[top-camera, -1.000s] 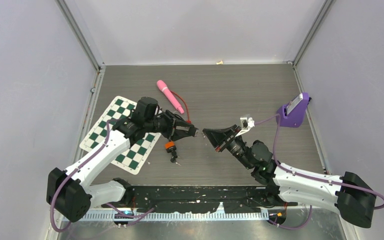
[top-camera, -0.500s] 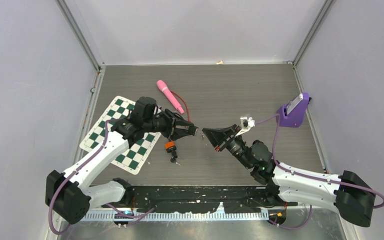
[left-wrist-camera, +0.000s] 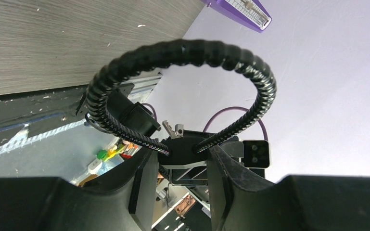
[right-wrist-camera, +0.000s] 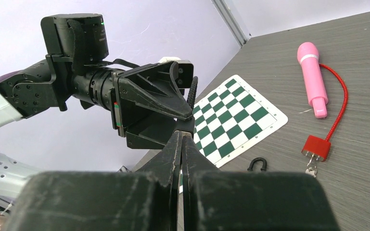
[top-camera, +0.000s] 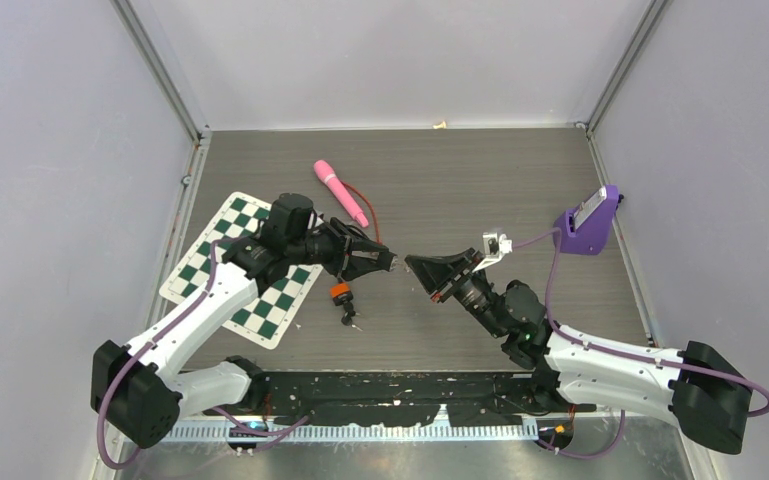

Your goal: Unlock with the key

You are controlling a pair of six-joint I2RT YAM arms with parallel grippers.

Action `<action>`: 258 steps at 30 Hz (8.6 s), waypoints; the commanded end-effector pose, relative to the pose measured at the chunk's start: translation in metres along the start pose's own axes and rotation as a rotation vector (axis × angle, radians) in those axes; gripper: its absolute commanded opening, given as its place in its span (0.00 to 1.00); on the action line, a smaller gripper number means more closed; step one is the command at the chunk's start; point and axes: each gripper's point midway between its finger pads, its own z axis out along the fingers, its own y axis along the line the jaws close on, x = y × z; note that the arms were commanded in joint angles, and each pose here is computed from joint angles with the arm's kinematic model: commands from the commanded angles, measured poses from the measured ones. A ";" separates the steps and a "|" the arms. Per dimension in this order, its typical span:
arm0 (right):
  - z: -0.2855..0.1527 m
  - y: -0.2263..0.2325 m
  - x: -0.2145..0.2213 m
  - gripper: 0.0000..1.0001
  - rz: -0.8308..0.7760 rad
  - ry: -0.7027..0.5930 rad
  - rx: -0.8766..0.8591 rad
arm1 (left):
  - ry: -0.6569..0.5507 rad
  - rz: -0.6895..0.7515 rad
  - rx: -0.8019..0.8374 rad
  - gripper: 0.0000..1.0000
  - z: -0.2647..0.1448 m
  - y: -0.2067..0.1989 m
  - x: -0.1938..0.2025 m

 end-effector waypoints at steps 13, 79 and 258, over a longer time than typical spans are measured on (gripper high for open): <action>0.008 0.013 -0.018 0.05 0.049 -0.070 -0.027 | 0.029 0.057 0.081 0.00 -0.008 -0.022 0.014; 0.034 0.026 0.012 0.05 0.022 0.026 -0.107 | 0.014 0.121 0.108 0.00 -0.004 -0.035 0.037; -0.083 -0.141 0.213 0.29 -0.753 1.739 -0.004 | -0.609 1.293 -0.055 0.99 -0.065 0.098 -0.068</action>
